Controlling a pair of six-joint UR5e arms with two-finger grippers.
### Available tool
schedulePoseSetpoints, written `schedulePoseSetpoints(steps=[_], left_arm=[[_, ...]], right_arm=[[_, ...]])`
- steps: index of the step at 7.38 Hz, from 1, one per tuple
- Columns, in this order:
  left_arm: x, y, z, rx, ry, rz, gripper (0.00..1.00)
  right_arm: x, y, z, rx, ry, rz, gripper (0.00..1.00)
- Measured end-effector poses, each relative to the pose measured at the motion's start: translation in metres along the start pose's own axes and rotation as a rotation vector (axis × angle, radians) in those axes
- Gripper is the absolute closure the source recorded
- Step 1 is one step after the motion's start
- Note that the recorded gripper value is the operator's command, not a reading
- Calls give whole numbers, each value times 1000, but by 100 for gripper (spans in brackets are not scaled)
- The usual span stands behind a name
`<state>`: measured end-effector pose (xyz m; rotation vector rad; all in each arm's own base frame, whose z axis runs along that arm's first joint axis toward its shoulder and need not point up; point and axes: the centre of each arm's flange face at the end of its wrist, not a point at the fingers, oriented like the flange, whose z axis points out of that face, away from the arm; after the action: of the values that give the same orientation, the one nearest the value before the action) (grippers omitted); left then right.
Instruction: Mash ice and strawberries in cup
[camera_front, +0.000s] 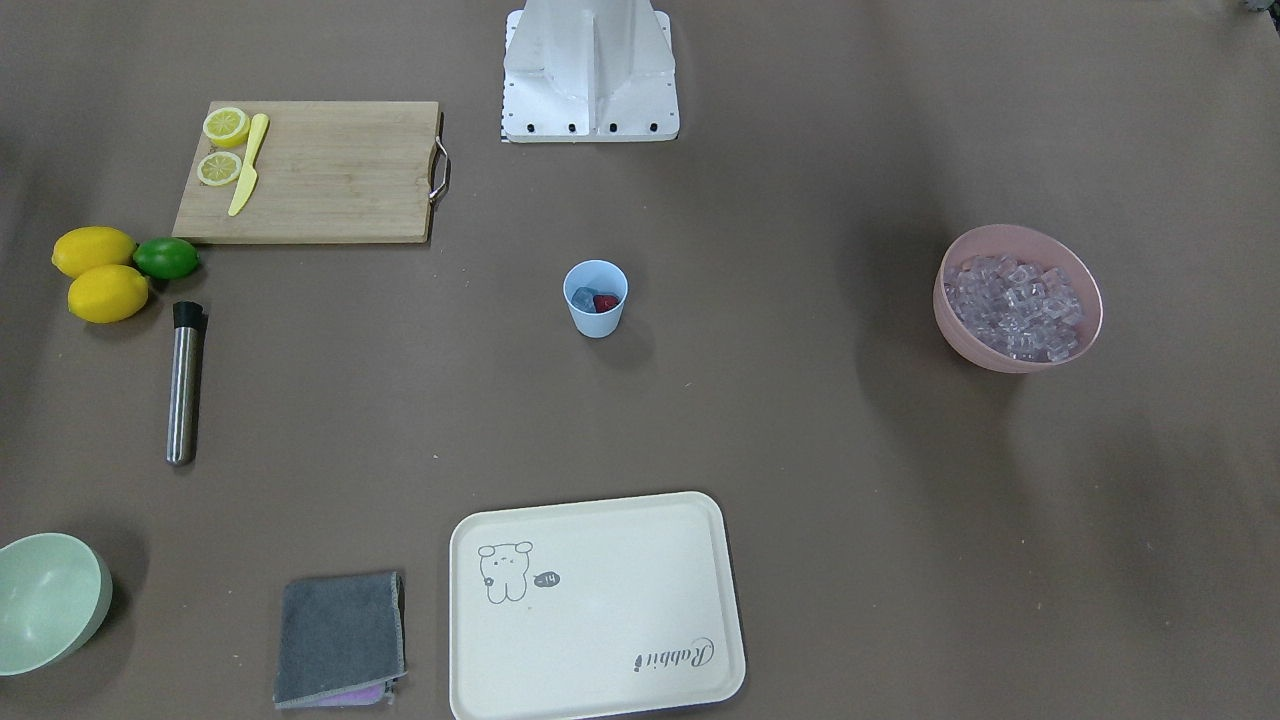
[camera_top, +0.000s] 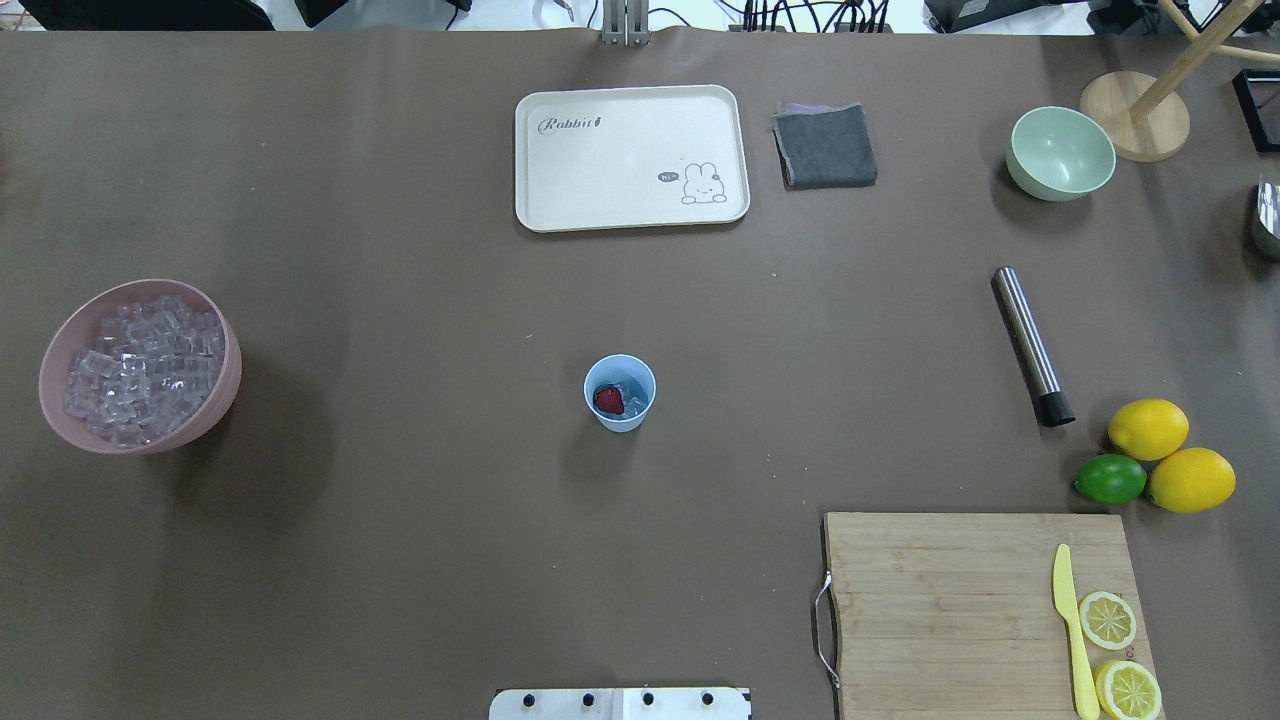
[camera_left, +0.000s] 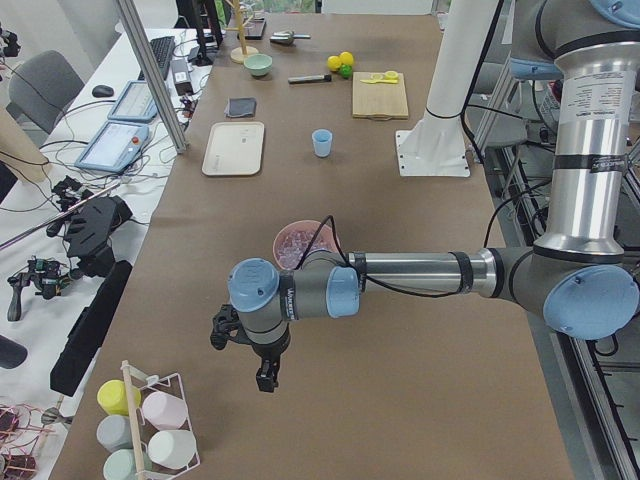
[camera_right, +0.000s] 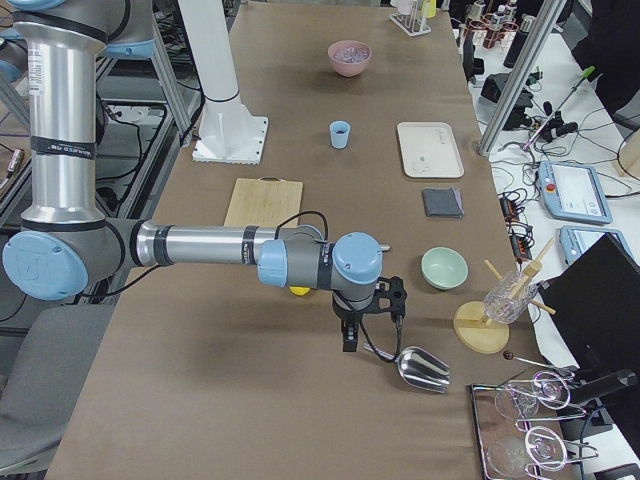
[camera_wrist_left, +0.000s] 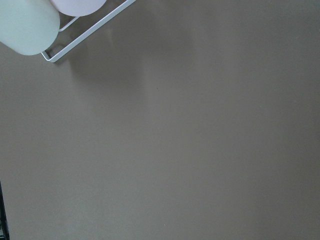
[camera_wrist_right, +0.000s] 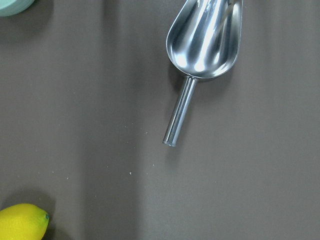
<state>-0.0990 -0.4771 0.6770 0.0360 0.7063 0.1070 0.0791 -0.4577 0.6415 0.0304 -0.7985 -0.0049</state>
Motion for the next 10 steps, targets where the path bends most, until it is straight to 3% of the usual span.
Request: schedulePoseSetpoints(steps=[10], left_arm=[[0, 15, 3, 8, -2, -6, 3]], right_arm=[[0, 1, 1, -4, 1, 0, 0]])
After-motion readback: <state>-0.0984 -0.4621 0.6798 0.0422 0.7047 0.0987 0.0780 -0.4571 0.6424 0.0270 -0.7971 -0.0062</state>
